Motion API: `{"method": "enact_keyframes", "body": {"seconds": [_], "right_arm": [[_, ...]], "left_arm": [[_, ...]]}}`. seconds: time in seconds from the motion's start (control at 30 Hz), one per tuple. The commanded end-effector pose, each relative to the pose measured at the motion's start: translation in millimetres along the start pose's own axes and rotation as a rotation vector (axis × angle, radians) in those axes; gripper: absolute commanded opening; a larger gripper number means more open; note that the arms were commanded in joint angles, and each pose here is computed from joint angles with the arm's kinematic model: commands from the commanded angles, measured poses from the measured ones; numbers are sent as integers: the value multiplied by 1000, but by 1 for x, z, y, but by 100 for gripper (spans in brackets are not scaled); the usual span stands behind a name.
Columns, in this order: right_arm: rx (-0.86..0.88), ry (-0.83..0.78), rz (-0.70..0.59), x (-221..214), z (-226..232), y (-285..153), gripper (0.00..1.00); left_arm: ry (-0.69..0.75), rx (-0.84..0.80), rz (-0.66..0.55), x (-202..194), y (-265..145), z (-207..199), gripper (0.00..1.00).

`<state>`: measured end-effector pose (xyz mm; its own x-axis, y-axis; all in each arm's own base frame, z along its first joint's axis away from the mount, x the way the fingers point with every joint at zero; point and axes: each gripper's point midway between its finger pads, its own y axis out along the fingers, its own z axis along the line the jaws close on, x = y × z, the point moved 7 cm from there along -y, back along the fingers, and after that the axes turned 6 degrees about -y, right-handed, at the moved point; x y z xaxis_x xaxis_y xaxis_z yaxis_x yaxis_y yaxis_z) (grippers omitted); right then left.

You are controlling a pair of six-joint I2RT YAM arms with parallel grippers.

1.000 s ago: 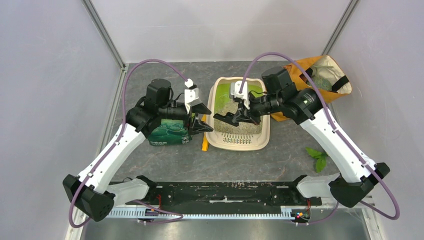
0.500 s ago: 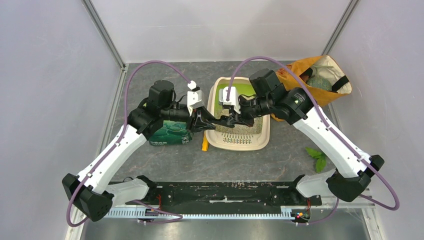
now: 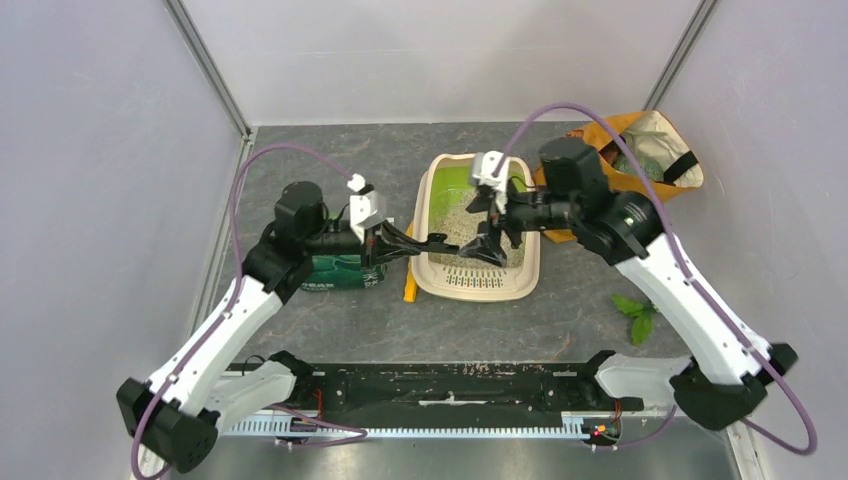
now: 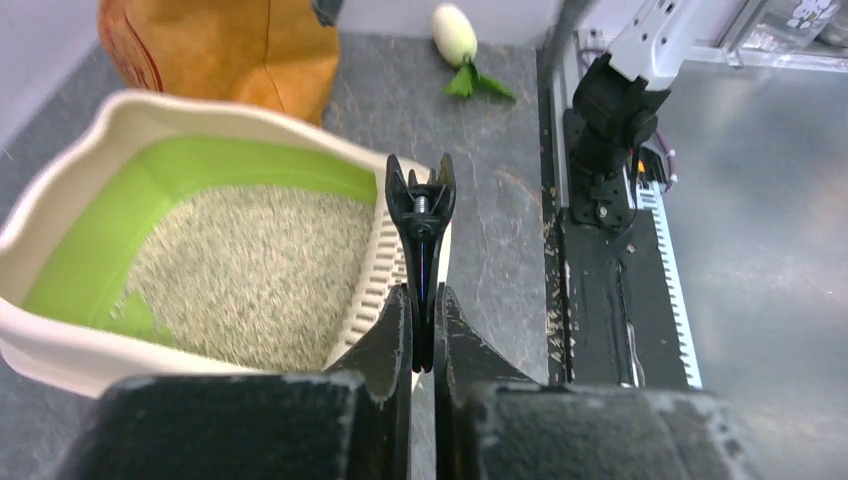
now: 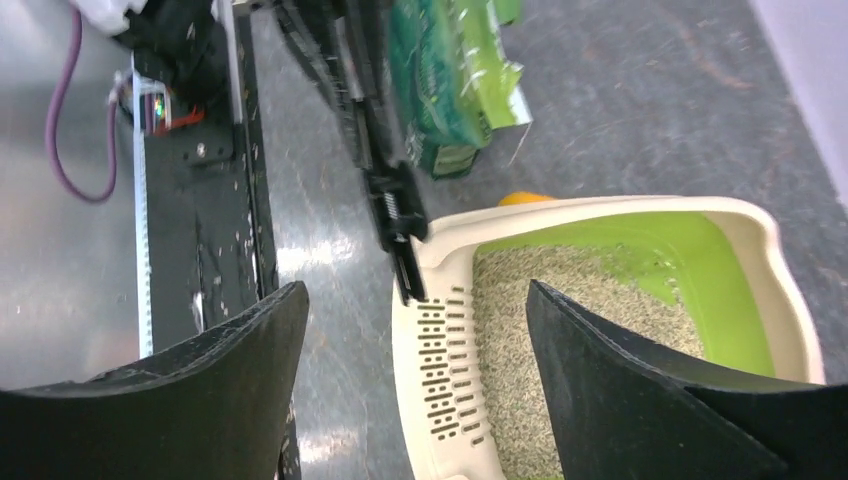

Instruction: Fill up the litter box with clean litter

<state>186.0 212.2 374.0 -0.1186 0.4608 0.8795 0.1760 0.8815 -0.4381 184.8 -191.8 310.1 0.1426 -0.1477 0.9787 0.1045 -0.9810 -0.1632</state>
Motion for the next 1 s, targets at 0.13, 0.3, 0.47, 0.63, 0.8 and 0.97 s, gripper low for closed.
{"method": "enact_keyframes", "body": {"seconds": [0.13,0.3,0.47,0.63,0.8,0.97], "right_arm": [[-10,59,-296,40,5,-16,90],[50,37,-340,44,10,-8,91],[61,39,-318,40,7,3,87],[69,22,-296,38,7,10,74],[75,3,-280,38,8,13,66],[72,4,-267,38,8,15,58]], "left_arm": [[246,-72,-219,40,-13,-24,2],[243,-73,-221,43,-11,-21,2],[247,-75,-225,45,-12,-23,2],[236,-81,-223,44,-12,-24,2],[230,-85,-220,43,-11,-23,2],[224,-91,-218,43,-10,-23,2]]}}
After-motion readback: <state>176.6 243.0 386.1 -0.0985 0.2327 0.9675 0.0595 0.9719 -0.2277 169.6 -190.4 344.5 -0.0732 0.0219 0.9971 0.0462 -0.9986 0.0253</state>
